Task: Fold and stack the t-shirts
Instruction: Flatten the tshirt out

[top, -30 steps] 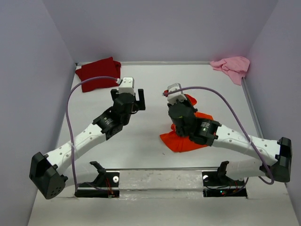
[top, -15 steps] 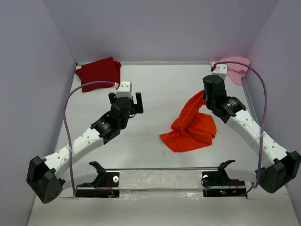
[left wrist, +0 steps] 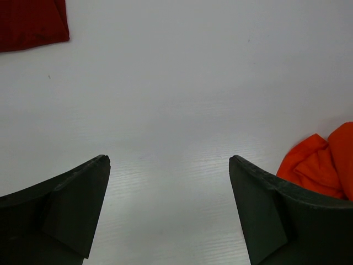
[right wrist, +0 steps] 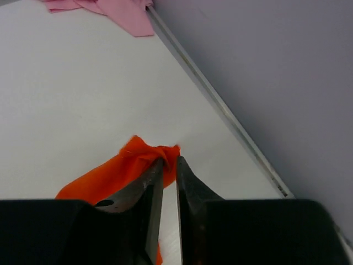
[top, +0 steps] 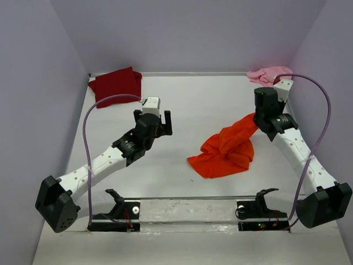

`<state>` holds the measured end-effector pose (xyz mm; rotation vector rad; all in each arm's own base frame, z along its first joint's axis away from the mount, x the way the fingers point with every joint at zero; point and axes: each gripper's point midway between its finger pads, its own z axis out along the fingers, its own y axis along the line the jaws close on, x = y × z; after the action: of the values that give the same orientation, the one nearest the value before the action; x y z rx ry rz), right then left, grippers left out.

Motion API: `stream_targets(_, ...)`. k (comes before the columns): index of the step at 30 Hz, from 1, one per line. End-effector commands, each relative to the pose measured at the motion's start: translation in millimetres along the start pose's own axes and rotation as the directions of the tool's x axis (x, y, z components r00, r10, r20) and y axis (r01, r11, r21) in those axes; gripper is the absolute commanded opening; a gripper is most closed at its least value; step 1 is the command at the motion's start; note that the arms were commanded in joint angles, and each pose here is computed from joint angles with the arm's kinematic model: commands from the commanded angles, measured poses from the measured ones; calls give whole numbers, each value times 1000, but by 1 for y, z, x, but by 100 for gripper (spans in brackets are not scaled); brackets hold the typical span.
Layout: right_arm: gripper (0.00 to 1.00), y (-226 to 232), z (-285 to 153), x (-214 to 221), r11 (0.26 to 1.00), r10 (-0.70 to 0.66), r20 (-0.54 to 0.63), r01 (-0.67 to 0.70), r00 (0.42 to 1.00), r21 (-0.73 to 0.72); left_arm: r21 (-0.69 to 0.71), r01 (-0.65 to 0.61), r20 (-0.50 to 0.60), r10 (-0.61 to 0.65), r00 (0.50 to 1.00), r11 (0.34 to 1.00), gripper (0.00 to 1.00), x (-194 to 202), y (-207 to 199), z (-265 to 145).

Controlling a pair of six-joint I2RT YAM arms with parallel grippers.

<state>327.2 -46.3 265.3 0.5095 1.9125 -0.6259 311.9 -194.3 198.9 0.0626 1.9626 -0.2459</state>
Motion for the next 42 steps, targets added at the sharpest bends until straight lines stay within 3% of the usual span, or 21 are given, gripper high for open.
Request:
stream_targets(1, 44, -10, -3, -18, 998, 64, 39, -65, 997, 22, 2, 50, 104, -50, 993, 999, 98, -32, 5, -13)
stream_targets(4, 83, 20, -13, -12, 986, 52, -57, -60, 997, -157, -22, 46, 128, -42, 991, 999, 98, -39, 11, -17)
stream_targets(6, 86, 38, -26, 2, 967, -8, -132, -26, 991, -255, -28, 41, 137, -37, 990, 999, 99, -42, 13, -19)
stream_targets(10, 87, 68, -65, 15, 903, -42, -142, -23, 989, -430, -47, 45, 160, -37, 986, 998, 99, -47, 18, -23)
stream_targets(16, 85, 117, -120, 92, 771, -215, -227, 22, 950, -637, -88, 35, 168, -20, 986, 996, 99, -48, 26, -23)
stream_targets(24, 83, 138, -121, 183, 751, -374, -295, 101, 879, -653, -100, 31, 156, -15, 988, 995, 99, -46, 29, -19)
stream_targets(30, 83, 150, -123, 191, 741, -357, -318, 58, 878, -669, -105, 25, 152, -9, 988, 994, 99, -44, 30, -19)
stream_targets(34, 76, 151, -114, 200, 758, -379, -316, 95, 870, -646, -101, 31, 154, -15, 988, 994, 99, -44, 30, -20)
stream_targets(37, 59, 152, -109, 211, 765, -394, -323, 112, 860, -634, -100, 27, 153, -12, 988, 995, 99, -44, 30, -19)
stream_targets(40, 20, 151, -107, 216, 774, -388, -329, 111, 861, -624, -97, 29, 154, -14, 988, 995, 99, -44, 29, -20)
stream_targets(42, 7, 149, -103, 216, 783, -388, -325, 122, 863, -610, -97, 34, 158, -18, 987, 995, 99, -45, 30, -21)
